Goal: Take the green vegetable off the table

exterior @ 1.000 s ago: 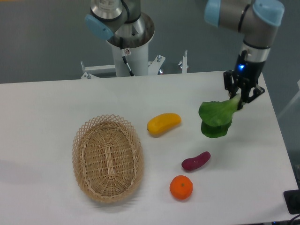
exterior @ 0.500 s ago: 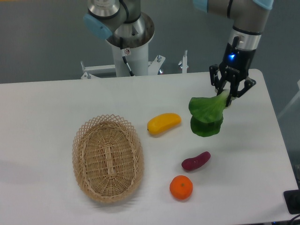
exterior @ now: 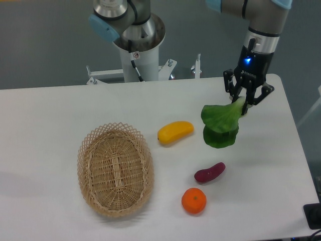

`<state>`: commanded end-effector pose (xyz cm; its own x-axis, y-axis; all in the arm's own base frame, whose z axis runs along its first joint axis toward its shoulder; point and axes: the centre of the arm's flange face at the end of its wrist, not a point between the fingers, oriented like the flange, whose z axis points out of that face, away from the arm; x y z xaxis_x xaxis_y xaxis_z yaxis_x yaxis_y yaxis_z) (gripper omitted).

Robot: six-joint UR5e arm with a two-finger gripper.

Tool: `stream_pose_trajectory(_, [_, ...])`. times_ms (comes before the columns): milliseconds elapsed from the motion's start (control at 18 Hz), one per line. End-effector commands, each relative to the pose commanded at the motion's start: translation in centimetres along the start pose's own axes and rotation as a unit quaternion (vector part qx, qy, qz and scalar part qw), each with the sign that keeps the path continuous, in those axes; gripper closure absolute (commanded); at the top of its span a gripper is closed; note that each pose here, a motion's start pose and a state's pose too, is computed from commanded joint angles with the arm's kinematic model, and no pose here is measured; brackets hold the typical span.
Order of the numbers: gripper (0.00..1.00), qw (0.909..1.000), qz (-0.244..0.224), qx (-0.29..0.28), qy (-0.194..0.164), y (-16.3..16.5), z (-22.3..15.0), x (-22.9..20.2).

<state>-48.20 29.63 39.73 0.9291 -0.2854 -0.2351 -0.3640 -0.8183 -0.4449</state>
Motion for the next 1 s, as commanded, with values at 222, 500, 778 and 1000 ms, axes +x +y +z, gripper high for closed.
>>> stream_pose_trajectory(222, [0.61, 1.0000, 0.002, 0.001, 0.001, -0.34, 0.24, 0.00])
stream_pose_trajectory(500, [0.61, 1.0000, 0.003, 0.001, 0.001, -0.38, 0.34, -0.01])
stream_pose_trajectory(778, [0.61, 1.0000, 0.003, 0.001, 0.001, -0.41, 0.28, -0.05])
stream_pose_trajectory(1000, [0.61, 1.0000, 0.002, 0.001, 0.000, -0.33, 0.24, -0.07])
